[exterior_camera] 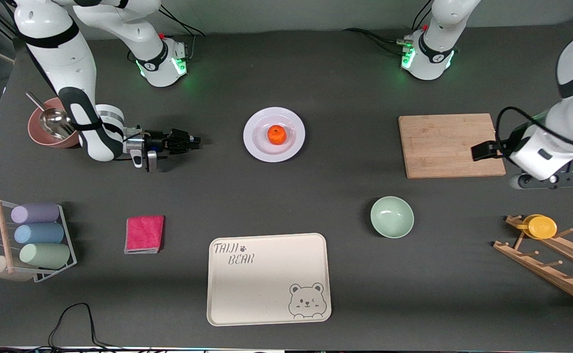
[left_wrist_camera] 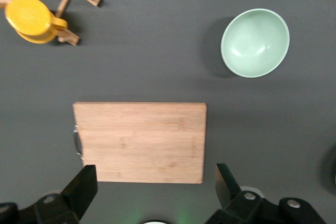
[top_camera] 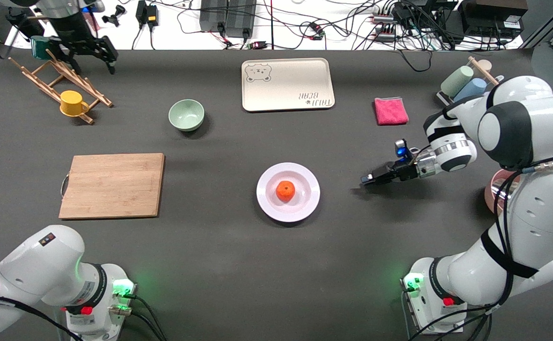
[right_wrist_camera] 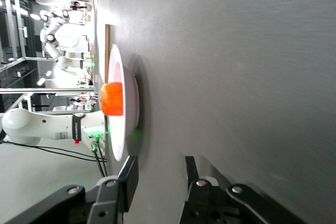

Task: Place orange and plate with both arms
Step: 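Grasp the plate rim with the right gripper while the left gripper withdraws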

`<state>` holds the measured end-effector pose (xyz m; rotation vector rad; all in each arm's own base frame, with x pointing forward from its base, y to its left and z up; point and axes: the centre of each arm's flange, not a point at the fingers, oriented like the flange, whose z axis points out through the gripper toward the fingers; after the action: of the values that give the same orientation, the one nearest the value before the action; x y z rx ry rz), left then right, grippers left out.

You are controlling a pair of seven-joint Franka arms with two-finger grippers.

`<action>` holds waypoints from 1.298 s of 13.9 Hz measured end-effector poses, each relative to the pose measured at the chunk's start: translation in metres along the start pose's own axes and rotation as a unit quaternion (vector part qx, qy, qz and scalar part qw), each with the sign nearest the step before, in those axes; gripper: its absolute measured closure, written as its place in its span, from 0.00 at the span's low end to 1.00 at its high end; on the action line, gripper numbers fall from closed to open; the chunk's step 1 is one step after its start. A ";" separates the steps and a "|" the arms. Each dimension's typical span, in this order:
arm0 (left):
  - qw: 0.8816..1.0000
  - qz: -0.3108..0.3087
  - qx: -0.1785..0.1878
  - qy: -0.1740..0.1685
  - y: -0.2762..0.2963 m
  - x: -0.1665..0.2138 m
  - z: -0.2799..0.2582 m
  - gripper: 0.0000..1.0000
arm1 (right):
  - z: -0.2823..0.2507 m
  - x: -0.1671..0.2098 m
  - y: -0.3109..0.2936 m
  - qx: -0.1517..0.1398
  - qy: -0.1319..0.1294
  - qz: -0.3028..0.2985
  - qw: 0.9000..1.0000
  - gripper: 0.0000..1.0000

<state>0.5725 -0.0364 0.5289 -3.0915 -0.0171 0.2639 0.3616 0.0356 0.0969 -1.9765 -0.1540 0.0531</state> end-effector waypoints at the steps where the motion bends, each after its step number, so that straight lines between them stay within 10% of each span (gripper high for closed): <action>1: 1.000 0.003 0.003 0.005 -0.013 -0.002 -0.004 0.00 | 0.011 0.003 -0.004 0.005 0.004 0.000 1.000 0.56; 18: 0.998 -0.059 -0.001 0.032 -0.110 -0.024 -0.044 0.00 | 0.168 0.024 -0.057 0.037 0.040 -0.020 0.998 0.67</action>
<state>0.5550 0.0712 0.5803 -3.0833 -0.1967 0.1615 0.3620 0.2138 0.0830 -1.8973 -0.1367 -0.0447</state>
